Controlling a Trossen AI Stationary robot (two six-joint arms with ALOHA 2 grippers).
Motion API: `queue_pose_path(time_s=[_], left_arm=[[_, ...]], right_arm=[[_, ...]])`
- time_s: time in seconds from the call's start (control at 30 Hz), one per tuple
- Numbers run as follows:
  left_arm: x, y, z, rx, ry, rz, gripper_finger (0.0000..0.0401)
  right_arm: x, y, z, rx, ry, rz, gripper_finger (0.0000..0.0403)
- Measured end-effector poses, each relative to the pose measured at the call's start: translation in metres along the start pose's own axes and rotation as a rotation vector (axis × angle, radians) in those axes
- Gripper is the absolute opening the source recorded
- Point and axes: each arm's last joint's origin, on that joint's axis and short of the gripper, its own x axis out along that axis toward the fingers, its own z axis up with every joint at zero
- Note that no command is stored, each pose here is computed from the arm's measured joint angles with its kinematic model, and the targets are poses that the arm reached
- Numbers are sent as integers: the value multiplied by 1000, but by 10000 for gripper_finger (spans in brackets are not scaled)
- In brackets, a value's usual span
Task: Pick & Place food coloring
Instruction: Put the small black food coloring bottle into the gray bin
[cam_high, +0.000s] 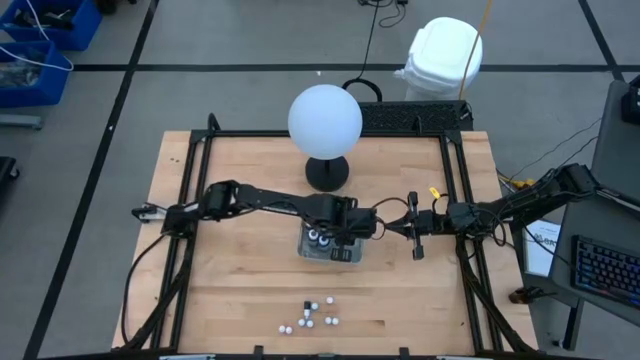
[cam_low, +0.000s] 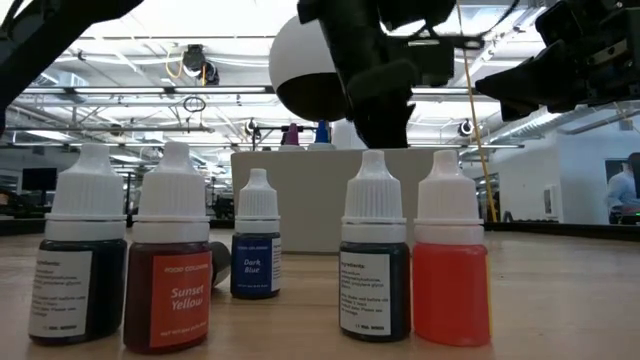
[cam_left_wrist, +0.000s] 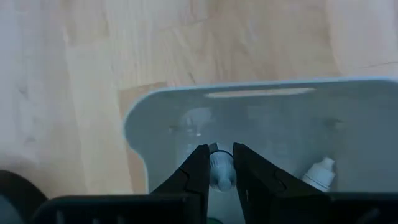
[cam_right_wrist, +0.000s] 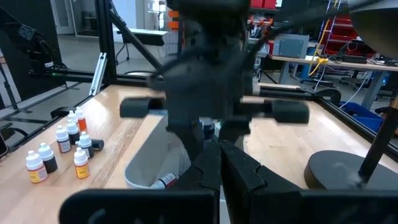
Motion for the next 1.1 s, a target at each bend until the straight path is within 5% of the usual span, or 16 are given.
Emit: queue_pose_path(time_s=[0.27,0.8,1.1], left_arm=[[24,-2,-5,3,53,-9,60],[27,-1,-6,21,50,-25,63],[27,0,-6,47,45,-25,140]], right_arm=[[0,0,0,-3,-1,-1,0],[0,0,0,3,-1,-1,0],[0,0,0,4,0,0,0]])
